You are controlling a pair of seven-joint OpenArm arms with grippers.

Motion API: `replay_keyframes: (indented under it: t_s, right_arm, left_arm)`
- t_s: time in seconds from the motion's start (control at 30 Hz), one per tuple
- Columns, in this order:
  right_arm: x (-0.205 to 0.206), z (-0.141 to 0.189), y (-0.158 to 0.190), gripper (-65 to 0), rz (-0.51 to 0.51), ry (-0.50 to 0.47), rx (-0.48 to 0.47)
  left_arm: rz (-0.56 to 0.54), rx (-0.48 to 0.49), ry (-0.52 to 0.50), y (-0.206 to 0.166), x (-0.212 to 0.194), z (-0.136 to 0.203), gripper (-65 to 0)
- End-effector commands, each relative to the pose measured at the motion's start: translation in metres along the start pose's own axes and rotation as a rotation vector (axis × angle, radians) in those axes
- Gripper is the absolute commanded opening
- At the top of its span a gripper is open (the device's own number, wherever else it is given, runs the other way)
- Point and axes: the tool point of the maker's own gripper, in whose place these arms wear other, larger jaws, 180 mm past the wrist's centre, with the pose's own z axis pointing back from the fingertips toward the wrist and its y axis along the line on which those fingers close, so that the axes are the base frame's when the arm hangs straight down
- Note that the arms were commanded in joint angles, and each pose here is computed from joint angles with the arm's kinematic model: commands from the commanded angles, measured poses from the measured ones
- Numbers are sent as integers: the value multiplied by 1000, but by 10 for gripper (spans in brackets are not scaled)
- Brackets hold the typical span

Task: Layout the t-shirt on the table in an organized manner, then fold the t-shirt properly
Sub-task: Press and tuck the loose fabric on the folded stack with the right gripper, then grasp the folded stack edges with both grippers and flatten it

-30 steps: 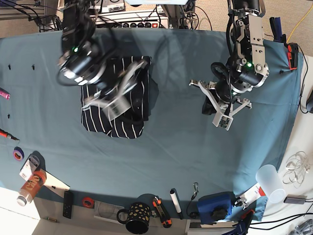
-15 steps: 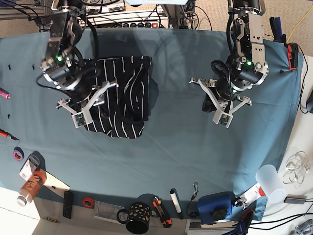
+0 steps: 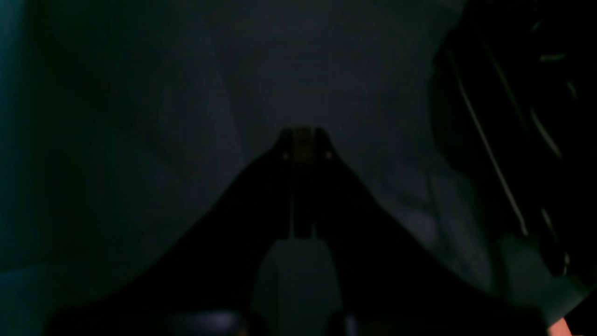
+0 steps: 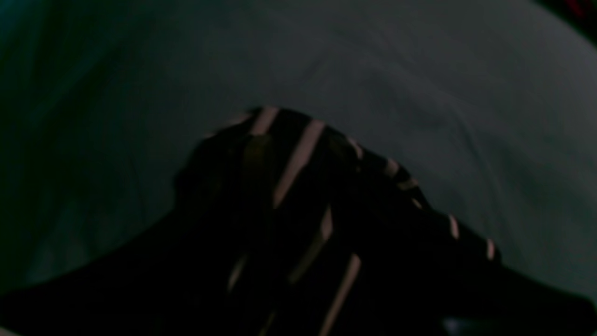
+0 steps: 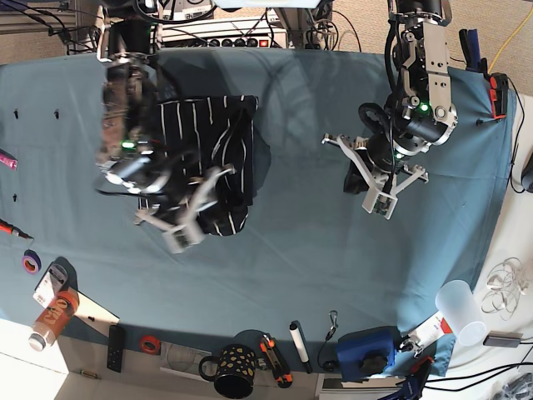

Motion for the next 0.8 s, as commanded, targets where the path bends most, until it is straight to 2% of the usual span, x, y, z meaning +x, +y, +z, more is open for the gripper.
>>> replay_keyframes:
  t_s: [0.0, 0.13, 0.23, 0.43, 0.53, 0.67, 0.77]
  right_arm:
    - [7, -3, -1, -458, 18, -19, -9]
    - [-27, -28, 11, -458, 29, 74, 18]
    - [-35, -35, 16, -458, 21, 81, 39]
    - [7, -38, 40, -458, 19, -34, 167]
    - [28, -39, 45, -458, 11, -81, 196]
    - [33, -39, 51, -458, -7, -72, 224]
    - [35, -28, 54, -458, -32, -52, 261]
  left_arm:
    - [-5, -6, -62, -1, 17, 3, -650]
    - [-6, -5, -63, -1, 17, 3, -650]
    - [-6, -5, -63, -1, 17, 3, -650]
    - [-6, -5, -63, -1, 17, 3, -650]
    - [-6, -5, -63, -1, 17, 3, -650]
    - [-6, -5, -62, -1, 17, 3, -650]
    - [-6, -5, -63, -1, 17, 3, -650]
